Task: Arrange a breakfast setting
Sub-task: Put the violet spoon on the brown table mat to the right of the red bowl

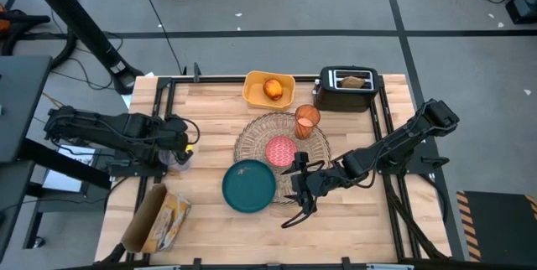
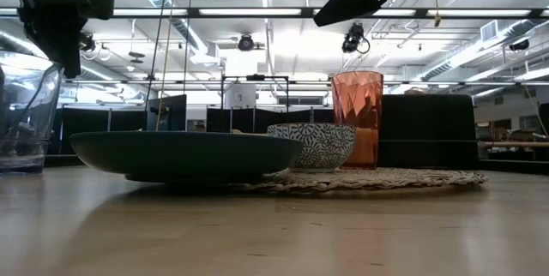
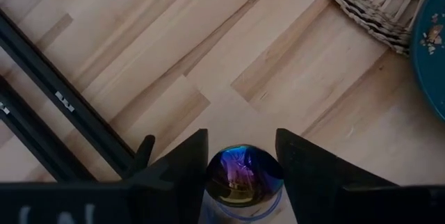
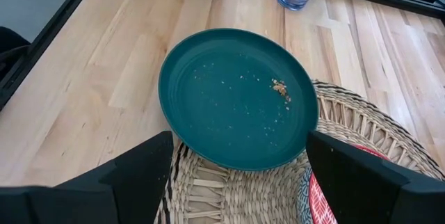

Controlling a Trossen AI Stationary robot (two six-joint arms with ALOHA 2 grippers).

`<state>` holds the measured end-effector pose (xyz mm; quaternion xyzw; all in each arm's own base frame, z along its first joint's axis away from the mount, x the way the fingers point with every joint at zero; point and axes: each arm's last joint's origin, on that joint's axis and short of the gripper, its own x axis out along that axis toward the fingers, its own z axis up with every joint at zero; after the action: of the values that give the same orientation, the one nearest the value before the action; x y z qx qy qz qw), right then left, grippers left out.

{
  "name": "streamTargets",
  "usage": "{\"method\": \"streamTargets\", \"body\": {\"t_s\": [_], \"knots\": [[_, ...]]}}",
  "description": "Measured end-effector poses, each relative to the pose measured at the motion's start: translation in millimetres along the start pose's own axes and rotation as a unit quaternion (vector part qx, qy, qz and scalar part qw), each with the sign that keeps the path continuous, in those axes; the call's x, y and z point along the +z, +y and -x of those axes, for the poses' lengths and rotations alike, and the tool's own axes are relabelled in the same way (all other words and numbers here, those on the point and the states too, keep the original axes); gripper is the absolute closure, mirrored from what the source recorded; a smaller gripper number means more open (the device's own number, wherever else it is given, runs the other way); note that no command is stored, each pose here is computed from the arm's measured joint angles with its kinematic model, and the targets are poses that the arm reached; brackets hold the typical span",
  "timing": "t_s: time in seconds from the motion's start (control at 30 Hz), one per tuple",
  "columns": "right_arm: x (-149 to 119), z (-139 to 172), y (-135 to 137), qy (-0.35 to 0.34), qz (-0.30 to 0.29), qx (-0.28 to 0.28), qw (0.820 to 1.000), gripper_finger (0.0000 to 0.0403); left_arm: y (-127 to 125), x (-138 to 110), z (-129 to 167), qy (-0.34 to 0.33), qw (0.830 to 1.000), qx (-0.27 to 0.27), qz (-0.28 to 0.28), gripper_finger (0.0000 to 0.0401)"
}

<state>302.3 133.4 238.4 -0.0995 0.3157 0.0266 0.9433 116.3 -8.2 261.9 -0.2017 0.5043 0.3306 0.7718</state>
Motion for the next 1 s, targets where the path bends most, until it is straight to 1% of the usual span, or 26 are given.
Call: {"method": "streamTargets", "body": {"t_s": [0.2, 0.5, 0.67, 0.83, 1.0], "knots": [[0.0, 0.0, 0.0, 0.0, 0.0, 0.0, 1.0, 0.0066, 1.0, 1.1, 5.5, 0.009, 1.0, -0.005, -0.008, 0.0231], [0.0, 0.0, 0.1, 0.0, 0.0, 0.0, 1.0, 0.0066, 5.3, 15.6, 43.0, -0.019, 0.999, -0.036, -0.032, 0.0232], [0.2, 0.0, 0.1, -0.001, 0.0, 0.0, 1.0, 0.0066, 15.1, 22.0, 73.6, -0.029, 0.997, -0.049, -0.046, 0.0232], [2.1, 0.1, 0.3, -0.01, -0.001, 0.001, 1.0, 0.0066, 24.9, 30.4, 109.5, -0.062, 0.992, -0.095, -0.053, 0.0232], [10.4, -0.4, -2.2, -0.05, -0.014, -0.002, 0.999, 0.0068, 35.1, 35.5, 138.7, -0.096, 0.984, -0.133, -0.07, 0.0232]]}}
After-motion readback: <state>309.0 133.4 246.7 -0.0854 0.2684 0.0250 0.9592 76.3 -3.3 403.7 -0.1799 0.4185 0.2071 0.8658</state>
